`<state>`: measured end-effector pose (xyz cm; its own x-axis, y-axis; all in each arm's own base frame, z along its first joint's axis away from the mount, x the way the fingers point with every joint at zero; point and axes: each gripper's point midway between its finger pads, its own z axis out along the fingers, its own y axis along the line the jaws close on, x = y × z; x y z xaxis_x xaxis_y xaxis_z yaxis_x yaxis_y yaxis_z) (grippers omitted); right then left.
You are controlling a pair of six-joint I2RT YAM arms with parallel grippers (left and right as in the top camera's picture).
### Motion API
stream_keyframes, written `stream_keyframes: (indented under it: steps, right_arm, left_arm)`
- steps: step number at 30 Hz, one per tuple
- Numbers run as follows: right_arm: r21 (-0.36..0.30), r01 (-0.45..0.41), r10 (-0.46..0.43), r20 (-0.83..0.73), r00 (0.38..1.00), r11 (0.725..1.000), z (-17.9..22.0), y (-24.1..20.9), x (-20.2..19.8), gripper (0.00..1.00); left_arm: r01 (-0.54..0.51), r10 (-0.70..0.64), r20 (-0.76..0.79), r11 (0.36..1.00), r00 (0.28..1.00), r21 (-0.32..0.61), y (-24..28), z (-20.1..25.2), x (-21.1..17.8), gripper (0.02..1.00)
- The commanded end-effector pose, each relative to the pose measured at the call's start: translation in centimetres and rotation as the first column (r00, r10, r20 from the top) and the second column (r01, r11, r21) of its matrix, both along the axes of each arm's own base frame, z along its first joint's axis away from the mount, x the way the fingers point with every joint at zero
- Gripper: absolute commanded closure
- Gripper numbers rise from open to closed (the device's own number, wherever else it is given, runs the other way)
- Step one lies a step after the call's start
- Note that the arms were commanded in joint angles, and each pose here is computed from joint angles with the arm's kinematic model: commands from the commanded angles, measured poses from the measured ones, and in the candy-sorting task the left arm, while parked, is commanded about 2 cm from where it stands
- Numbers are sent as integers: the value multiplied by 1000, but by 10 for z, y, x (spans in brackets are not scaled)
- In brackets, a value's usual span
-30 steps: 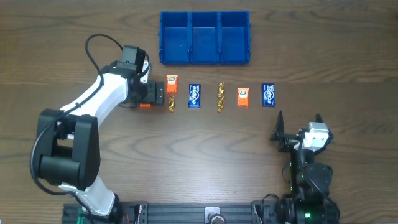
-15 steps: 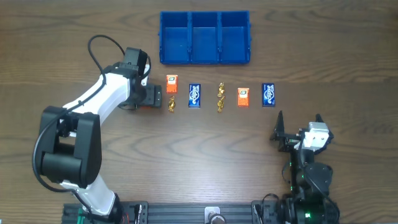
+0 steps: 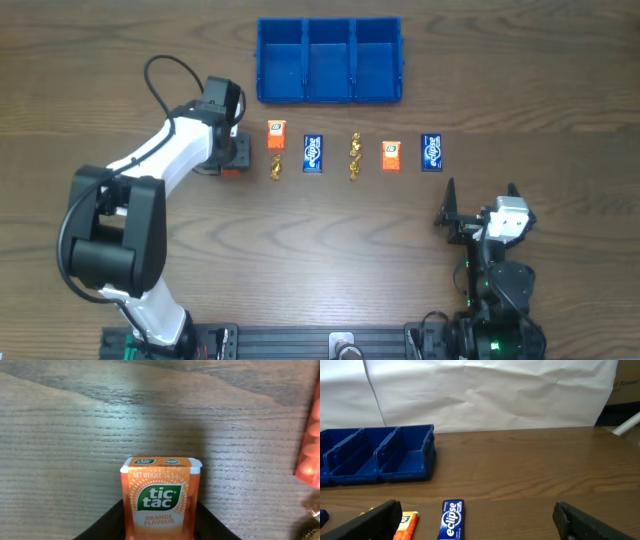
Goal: Sort Candies Into Trays
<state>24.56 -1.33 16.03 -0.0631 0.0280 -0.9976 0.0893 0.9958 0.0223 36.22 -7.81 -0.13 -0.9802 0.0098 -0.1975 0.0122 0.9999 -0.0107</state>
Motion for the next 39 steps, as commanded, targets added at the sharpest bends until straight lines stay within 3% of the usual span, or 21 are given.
stream_keyframes:
  steps: [1, 5, 11, 13, 17, 20, 25, 30, 33, 37, 39]
  right_arm:
    - [3, 5, -5, 2, 1000, 1000, 0, -1, 0, 1]
    - [3, 5, -5, 2, 1000, 1000, 0, -1, 0, 1]
    - [3, 5, -5, 2, 1000, 1000, 0, -1, 0, 1]
    - [3, 5, -5, 3, 1000, 1000, 0, -1, 0, 1]
    - [3, 5, -5, 3, 1000, 1000, 0, -1, 0, 1]
    - [2, 5, -5, 2, 1000, 1000, -1, -1, 0, 1]
    - [3, 5, -5, 2, 1000, 1000, 0, -1, 0, 1]
    - [2, 5, -5, 2, 1000, 1000, 0, -1, 0, 1]
    - [2, 5, -5, 2, 1000, 1000, 0, -1, 0, 1]
    - [3, 5, -5, 2, 1000, 1000, 0, -1, 0, 1]
    - [3, 5, -5, 2, 1000, 1000, 0, -1, 0, 1]
  left_arm:
    - [6, -6, 30, 1000, 1000, -11, -12, 2, 11, 741]
    - [-41, 44, 75, 999, 996, -33, -22, 36, 28, 757]
    - [-66, 85, 430, 996, 899, -58, -62, 198, 102, 772]
    - [-51, 89, 504, 995, 859, -88, -74, 230, 128, 772]
    - [-30, 71, 525, 996, 848, -85, -89, 226, 165, 772]
    - [-30, 64, 496, 997, 866, -75, -97, 196, 185, 757]
    - [-33, 53, 447, 998, 893, -52, -100, 158, 192, 739]
    - [-28, 46, 437, 998, 898, -47, -101, 151, 191, 728]
    - [-26, 42, 431, 999, 901, -43, -100, 150, 190, 612]
    - [-25, 41, 430, 999, 902, -44, -100, 150, 190, 242]
    - [-23, 43, 445, 998, 895, -50, -100, 161, 189, 211]
